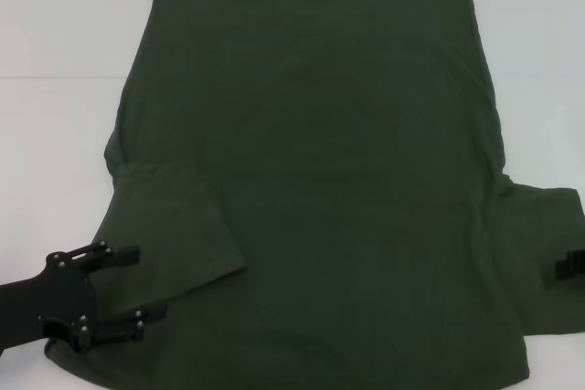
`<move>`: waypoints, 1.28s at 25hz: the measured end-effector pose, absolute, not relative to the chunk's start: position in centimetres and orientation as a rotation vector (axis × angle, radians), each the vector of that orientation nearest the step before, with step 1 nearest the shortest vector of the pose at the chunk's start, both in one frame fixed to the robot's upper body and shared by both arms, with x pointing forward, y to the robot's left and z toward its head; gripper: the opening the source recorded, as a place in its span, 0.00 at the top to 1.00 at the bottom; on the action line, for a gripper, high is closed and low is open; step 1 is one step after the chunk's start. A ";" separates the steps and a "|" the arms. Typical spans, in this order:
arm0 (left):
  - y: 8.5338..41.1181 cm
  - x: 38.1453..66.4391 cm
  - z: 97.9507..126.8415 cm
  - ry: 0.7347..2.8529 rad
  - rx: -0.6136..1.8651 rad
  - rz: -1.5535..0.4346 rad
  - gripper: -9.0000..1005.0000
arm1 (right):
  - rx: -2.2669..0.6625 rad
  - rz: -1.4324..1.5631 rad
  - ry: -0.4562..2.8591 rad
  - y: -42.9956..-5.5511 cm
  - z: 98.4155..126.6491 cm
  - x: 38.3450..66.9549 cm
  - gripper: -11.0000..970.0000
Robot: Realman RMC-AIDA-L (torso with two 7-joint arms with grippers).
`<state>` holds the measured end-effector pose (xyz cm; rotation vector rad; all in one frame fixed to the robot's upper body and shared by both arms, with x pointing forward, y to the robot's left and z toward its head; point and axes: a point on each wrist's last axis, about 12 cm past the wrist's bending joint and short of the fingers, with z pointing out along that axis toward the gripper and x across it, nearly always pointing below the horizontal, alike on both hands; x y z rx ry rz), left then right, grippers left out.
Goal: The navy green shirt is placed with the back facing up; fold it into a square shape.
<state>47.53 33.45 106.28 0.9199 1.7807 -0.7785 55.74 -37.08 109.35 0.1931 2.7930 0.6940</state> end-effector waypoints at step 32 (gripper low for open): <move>33.7 47.4 106.1 1.789 0.902 -0.766 0.15 | 0.094 0.758 2.800 -35.1 109.1 56.3 0.15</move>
